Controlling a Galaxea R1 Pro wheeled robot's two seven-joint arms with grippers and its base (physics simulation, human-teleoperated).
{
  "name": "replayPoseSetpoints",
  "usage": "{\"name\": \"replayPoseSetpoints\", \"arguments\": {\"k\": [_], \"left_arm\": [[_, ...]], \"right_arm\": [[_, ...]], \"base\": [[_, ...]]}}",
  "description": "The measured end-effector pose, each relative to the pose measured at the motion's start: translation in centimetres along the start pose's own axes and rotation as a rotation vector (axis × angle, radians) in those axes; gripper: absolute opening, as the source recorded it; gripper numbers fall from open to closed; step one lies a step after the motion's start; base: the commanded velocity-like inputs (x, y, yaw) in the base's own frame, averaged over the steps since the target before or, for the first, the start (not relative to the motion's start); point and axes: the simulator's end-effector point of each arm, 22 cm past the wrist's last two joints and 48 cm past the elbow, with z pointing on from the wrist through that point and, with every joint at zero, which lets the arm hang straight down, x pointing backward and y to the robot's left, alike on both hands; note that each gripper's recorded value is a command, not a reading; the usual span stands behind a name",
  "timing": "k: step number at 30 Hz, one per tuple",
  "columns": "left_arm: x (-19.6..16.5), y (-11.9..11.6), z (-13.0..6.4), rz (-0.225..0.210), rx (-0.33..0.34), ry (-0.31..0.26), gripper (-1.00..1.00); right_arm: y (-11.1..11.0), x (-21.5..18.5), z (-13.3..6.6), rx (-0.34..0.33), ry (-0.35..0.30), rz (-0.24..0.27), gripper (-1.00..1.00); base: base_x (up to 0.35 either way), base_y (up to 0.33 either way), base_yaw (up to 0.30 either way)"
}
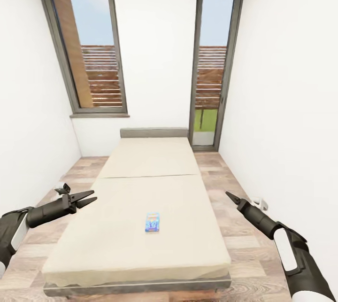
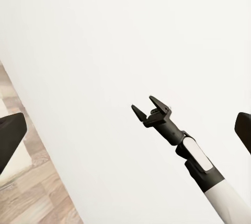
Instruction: Put all the toys in the child's room - the three board games (two on the bed and one on the table), the two jigsaw puzzles on the table, and the tennis ball on the table - inside the toy box on the table in the child's room.
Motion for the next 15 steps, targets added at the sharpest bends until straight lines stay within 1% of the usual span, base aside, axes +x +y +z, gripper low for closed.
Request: {"name": "replayPoseSetpoints", "arguments": {"k": [4,8,15], "left_arm": [[-0.01,0.01,-0.03,0.0,-0.001,0.0,1.0],[0.01,-0.01,-0.01,0.0,-0.001,0.001,1.0],[-0.03,-0.04,-0.06,0.001,-0.001,-0.001,1.0]], "right_arm": [[0.04,0.04,0.03,-0.001,0.0,0.0,1.0],[0.08,0.08,0.05,-0.001,0.0,0.0,1.0],[0.1,0.08,0.04,-0.001,-0.001,-0.002,1.0]], "base": [[0.008,-0.249,-0.28],[0.067,-0.142,-0.28],[0.197,-0.161,-0.259]]}}
